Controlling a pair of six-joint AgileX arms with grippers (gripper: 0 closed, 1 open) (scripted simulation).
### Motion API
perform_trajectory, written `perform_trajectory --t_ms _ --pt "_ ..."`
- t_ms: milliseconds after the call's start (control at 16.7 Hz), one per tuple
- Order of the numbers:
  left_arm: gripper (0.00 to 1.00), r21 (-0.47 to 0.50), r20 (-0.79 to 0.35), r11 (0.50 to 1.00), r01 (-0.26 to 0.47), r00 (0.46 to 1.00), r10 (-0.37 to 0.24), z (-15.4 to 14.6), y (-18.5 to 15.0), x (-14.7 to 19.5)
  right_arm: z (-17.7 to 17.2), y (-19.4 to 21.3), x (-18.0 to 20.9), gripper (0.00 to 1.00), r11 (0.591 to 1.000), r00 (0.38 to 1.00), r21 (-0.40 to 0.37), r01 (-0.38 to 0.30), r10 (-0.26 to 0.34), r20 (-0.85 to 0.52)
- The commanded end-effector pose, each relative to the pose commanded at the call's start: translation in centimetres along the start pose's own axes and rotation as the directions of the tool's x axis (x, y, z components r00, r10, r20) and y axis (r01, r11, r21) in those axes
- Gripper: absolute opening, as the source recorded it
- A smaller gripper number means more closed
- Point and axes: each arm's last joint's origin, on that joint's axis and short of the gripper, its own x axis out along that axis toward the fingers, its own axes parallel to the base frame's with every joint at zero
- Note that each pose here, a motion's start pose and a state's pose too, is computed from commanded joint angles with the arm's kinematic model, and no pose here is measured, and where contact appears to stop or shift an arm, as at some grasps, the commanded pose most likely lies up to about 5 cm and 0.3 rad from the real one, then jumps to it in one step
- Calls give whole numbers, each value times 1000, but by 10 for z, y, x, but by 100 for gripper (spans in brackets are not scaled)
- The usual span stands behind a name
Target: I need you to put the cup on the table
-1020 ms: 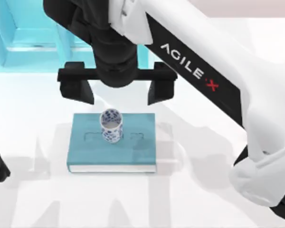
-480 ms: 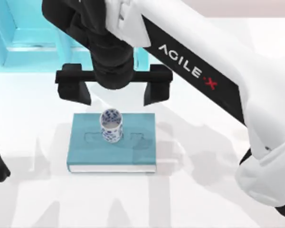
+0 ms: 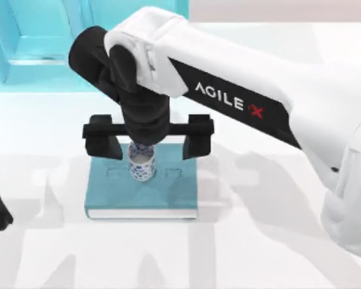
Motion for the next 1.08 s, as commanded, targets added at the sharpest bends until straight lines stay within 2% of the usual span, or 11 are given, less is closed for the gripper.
perform_trajectory --t_ms 480,1080 --pt "100 0 0 1000 0 1000 0 0 0 0 -3 -2 14 100 1000 1000 1 -6 6 5" --pt "100 0 0 1000 0 1000 0 0 0 0 -3 -2 14 25 1000 1000 1 -6 6 5"
